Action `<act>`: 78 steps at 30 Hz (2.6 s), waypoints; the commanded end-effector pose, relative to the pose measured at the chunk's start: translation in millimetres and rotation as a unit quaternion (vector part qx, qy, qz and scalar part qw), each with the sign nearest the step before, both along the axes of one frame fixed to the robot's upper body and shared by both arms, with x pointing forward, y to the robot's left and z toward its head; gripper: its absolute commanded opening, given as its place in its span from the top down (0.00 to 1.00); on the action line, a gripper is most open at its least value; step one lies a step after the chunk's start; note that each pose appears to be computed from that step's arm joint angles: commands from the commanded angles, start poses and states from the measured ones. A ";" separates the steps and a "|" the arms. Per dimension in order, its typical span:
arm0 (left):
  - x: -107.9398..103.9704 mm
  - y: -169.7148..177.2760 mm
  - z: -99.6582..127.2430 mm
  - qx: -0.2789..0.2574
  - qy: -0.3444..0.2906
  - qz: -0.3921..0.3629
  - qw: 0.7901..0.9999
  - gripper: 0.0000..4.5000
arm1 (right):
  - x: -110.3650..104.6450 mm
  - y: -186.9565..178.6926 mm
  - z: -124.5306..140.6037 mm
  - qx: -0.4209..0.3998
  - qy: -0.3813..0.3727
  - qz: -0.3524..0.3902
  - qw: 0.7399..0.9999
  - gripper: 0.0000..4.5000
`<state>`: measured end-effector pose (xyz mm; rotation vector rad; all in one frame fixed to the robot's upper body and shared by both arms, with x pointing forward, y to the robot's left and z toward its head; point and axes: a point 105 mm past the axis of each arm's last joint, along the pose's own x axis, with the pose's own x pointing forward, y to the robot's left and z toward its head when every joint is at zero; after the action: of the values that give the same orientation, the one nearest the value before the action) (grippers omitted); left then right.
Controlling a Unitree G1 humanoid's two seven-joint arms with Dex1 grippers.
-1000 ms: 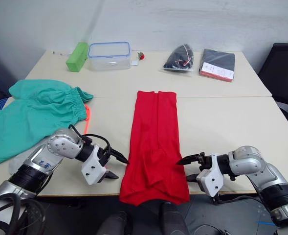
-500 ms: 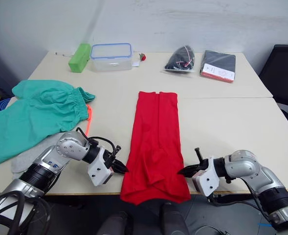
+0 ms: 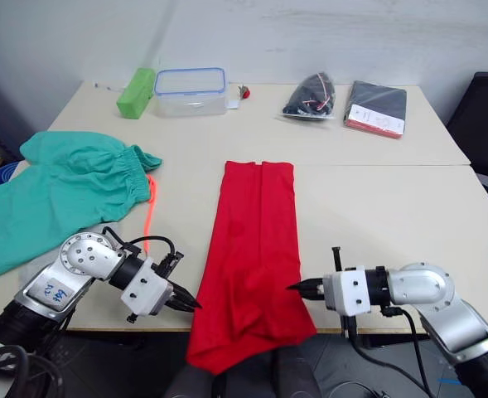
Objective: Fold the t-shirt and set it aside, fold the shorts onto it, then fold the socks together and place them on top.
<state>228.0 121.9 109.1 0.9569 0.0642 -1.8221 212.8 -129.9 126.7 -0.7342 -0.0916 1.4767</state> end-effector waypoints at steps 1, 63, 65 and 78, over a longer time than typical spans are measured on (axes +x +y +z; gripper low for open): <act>-3.1 0.9 7.0 -0.009 -0.006 0.000 1.000 1.00 | -6.8 2.7 12.9 0.015 0.005 -0.001 1.000 1.00; 98.8 -1.3 70.9 -0.161 0.016 0.315 0.935 0.01 | 154.4 -25.2 79.6 0.093 0.028 -0.284 0.954 0.00; 89.0 -6.7 53.3 -0.112 -0.017 0.280 0.953 0.01 | 133.0 -15.1 66.4 0.046 0.000 -0.224 0.973 0.00; 126.2 -15.5 22.2 -0.053 -0.109 0.282 0.952 0.10 | 146.3 12.6 8.2 -0.068 -0.105 -0.183 0.975 0.04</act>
<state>351.6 108.8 127.8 0.9091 0.1232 -1.1857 353.4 -121.9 129.4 -0.9237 0.0309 1.0802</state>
